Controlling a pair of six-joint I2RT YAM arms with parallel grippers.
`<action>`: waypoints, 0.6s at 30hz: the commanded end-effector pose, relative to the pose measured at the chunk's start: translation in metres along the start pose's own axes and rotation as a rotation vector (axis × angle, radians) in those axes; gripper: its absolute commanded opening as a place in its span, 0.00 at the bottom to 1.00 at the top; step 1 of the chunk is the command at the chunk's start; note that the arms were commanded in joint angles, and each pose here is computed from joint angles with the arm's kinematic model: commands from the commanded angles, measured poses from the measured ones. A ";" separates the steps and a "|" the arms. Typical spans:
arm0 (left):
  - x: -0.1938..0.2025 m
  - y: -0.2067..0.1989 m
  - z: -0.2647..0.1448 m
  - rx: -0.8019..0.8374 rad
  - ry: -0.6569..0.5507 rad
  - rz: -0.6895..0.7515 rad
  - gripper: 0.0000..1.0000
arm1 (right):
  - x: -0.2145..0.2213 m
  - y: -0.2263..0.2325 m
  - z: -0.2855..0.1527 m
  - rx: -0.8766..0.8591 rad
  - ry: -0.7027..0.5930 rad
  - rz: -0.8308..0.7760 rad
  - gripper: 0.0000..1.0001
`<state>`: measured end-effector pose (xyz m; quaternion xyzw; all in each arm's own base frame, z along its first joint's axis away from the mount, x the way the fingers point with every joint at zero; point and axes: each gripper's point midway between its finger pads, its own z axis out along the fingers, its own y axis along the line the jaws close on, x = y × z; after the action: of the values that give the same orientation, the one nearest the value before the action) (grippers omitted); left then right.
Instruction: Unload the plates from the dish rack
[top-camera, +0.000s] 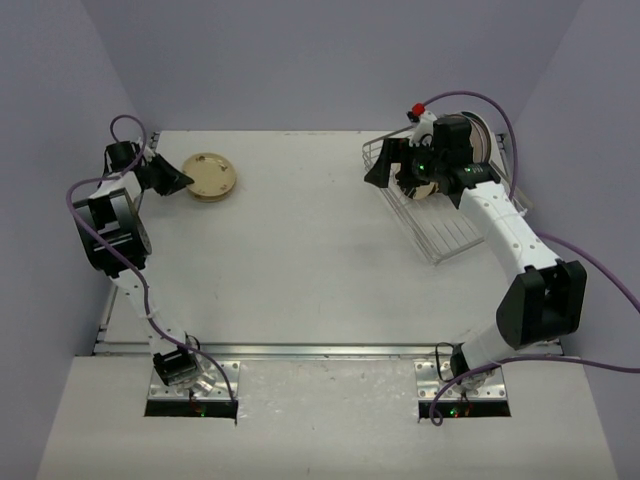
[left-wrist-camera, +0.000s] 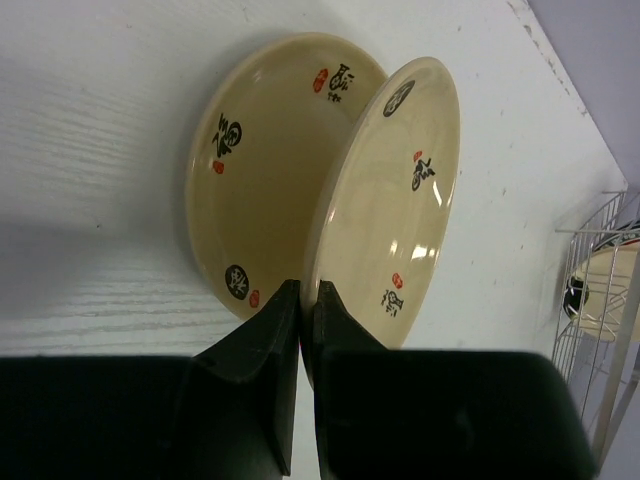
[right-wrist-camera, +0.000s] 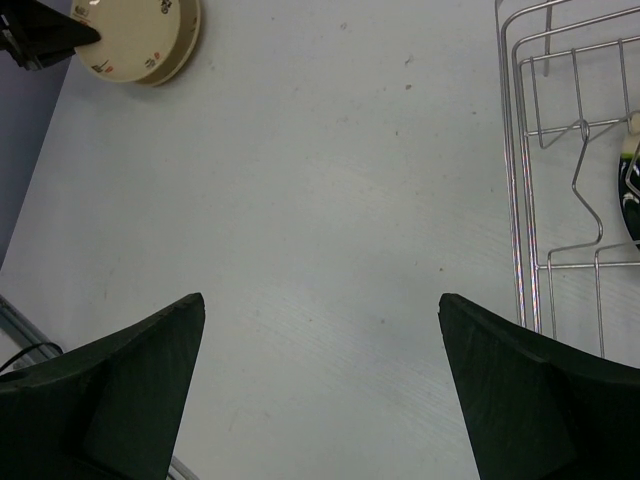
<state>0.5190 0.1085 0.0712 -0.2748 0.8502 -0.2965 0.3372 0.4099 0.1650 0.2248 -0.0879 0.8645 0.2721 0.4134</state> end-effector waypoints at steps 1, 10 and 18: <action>-0.023 -0.018 -0.005 0.065 -0.050 0.039 0.06 | -0.017 0.005 -0.006 -0.015 -0.044 -0.024 0.99; -0.028 -0.018 -0.009 0.044 -0.058 0.064 0.34 | -0.021 -0.001 -0.005 0.018 -0.053 -0.040 0.99; -0.057 -0.049 -0.051 -0.103 -0.182 0.345 0.57 | -0.026 -0.037 -0.002 0.194 -0.056 -0.086 0.99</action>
<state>0.5219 0.1163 0.0768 -0.2517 0.8623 -0.2661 0.3497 0.4165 0.1541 0.2192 -0.0842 0.8730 0.2371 0.4178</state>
